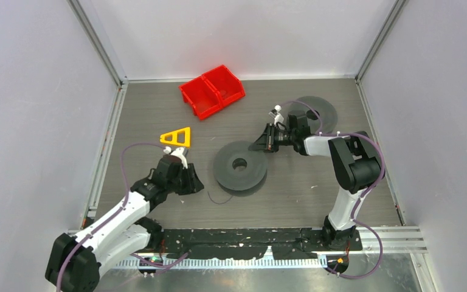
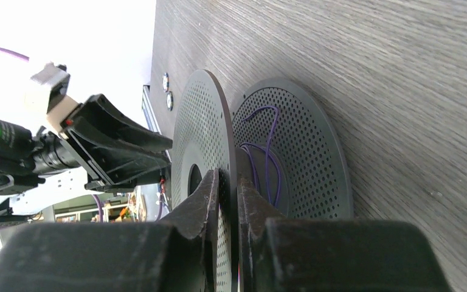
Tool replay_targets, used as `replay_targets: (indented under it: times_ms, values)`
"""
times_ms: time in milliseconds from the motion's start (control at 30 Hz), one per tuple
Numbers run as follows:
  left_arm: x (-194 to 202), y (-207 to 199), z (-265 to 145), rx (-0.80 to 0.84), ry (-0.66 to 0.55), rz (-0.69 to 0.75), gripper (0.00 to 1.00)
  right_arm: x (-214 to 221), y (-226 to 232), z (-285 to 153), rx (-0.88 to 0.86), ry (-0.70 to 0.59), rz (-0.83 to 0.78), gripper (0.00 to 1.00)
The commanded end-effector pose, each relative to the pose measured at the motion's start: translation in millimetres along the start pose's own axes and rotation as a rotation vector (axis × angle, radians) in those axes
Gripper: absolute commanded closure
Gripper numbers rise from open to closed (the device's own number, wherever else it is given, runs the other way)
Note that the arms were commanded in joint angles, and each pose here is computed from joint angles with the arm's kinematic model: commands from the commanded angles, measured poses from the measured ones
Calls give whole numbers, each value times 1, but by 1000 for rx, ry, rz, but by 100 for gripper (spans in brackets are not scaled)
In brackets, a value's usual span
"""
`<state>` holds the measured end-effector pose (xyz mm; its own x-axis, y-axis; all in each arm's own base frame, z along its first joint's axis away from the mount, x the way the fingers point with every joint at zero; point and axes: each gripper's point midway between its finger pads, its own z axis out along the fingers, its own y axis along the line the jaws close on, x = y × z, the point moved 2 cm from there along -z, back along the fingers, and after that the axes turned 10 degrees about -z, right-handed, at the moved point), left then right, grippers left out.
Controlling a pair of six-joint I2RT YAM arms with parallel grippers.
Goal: Wrap the cables
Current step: Place the cable reel at the center of the board.
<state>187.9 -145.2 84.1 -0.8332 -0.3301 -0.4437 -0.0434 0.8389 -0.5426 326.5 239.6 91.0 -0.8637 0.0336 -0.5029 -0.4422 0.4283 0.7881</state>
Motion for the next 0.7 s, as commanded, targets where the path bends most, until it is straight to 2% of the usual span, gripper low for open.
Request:
replay_targets:
  times_ms: [0,100,300,467,500,533,667]
  values:
    - [-1,0,5,-20,-110,-132,64,11,-51,1,214,-47,-51,95]
    - [2,1,14,-32,-114,-191,68,16,-52,0,211,-57,-42,95]
    - [18,-4,25,-115,-47,-254,71,18,-48,-3,209,-74,-48,94]
    - [-5,-10,21,-133,-143,-200,70,10,-53,-5,258,-65,-61,76]
    - [-14,-14,16,-135,-172,-180,68,8,-52,-4,262,-62,-64,72]
    - [-23,-17,11,-147,-198,-153,66,2,-52,-5,274,-60,-72,64]
    - [-55,-24,-12,-207,-279,-38,59,-16,-47,-9,318,-68,-109,49]
